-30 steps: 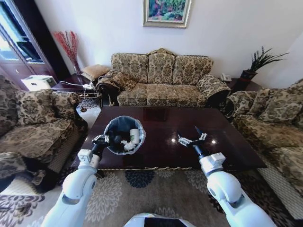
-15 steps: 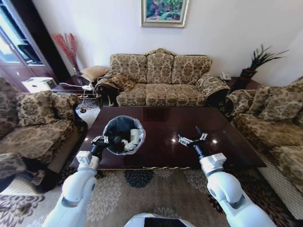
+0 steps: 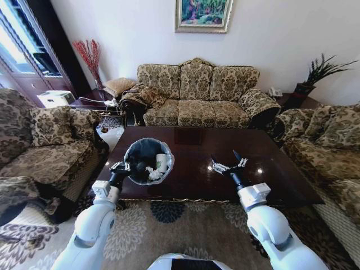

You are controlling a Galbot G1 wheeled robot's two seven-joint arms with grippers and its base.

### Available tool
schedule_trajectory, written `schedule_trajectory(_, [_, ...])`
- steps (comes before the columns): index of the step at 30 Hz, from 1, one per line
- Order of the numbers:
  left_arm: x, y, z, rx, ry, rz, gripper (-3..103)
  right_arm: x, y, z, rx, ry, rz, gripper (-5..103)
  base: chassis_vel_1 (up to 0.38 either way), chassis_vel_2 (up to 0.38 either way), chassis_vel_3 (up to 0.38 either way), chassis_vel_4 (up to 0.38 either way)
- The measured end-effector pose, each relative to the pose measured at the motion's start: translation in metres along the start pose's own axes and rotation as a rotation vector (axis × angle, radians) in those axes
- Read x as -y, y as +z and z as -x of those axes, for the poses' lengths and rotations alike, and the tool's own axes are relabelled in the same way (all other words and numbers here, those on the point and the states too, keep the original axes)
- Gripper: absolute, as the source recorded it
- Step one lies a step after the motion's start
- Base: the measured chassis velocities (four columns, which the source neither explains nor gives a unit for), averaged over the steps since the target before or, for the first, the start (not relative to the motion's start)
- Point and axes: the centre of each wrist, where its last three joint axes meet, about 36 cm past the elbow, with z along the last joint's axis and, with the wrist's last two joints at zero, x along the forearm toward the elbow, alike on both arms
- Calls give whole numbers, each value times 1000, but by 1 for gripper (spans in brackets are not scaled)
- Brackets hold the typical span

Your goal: Move to the front of the table and place the trash on the table into the trash bin.

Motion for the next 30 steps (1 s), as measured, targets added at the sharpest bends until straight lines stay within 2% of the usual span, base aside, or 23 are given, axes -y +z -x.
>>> schedule_trajectory(7, [-1, 0, 0, 2, -2, 1, 3, 0, -1, -1, -1, -1, -2, 100, 91, -86, -97, 101])
schedule_trajectory(19, [0, -1, -3, 7, -3, -2, 3, -2, 0, -1, 16, -11, 11, 100, 183, -164, -214, 184])
schedule_trajectory(30, [-1, -6, -7, 8, -10, 5, 3, -2, 0, -2, 19, -11, 20, 100, 5, -6, 3, 3])
